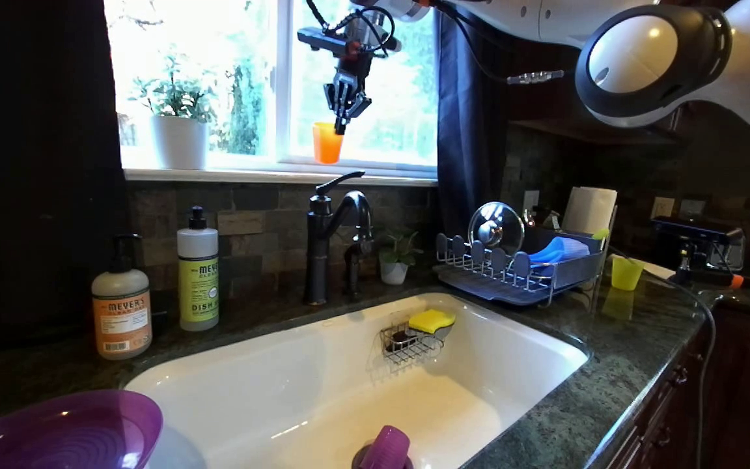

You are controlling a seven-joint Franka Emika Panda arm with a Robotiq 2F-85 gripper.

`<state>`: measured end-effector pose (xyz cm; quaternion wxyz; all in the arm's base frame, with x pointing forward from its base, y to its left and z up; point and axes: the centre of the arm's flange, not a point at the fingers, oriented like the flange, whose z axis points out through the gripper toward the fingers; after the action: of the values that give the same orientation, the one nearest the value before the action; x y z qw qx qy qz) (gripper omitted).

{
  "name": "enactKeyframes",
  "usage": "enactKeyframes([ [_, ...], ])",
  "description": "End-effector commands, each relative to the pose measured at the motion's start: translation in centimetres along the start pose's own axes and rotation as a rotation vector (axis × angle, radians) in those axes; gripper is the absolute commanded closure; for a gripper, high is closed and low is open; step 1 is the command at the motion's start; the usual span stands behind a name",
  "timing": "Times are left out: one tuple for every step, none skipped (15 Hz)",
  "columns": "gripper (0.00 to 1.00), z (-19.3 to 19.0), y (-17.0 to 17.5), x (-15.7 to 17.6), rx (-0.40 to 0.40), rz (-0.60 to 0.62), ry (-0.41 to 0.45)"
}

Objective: Put the orange cup onto the windowsill

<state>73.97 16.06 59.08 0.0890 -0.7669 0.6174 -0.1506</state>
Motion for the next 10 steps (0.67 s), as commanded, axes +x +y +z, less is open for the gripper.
enactKeyframes([
  [0.99,0.3,-4.2,0.1,0.029,-0.012,-0.017],
  [0.99,0.6,-4.4,0.3,0.036,-0.006,-0.020],
  [0.99,0.9,-4.6,0.5,0.041,-0.002,-0.024],
  [0.99,1.1,-4.7,0.6,0.047,-0.001,-0.029],
  [0.99,1.2,-4.9,0.8,0.049,0.003,-0.048],
  [0.99,1.3,-5.0,0.8,0.046,0.009,-0.058],
  [0.99,1.1,-5.1,0.8,0.037,0.021,-0.074],
  [0.99,1.0,-5.2,0.7,0.036,0.024,-0.086],
  [0.99,0.9,-5.2,0.7,0.030,0.032,-0.103],
  [0.99,0.9,-5.3,0.7,0.028,0.037,-0.116],
])
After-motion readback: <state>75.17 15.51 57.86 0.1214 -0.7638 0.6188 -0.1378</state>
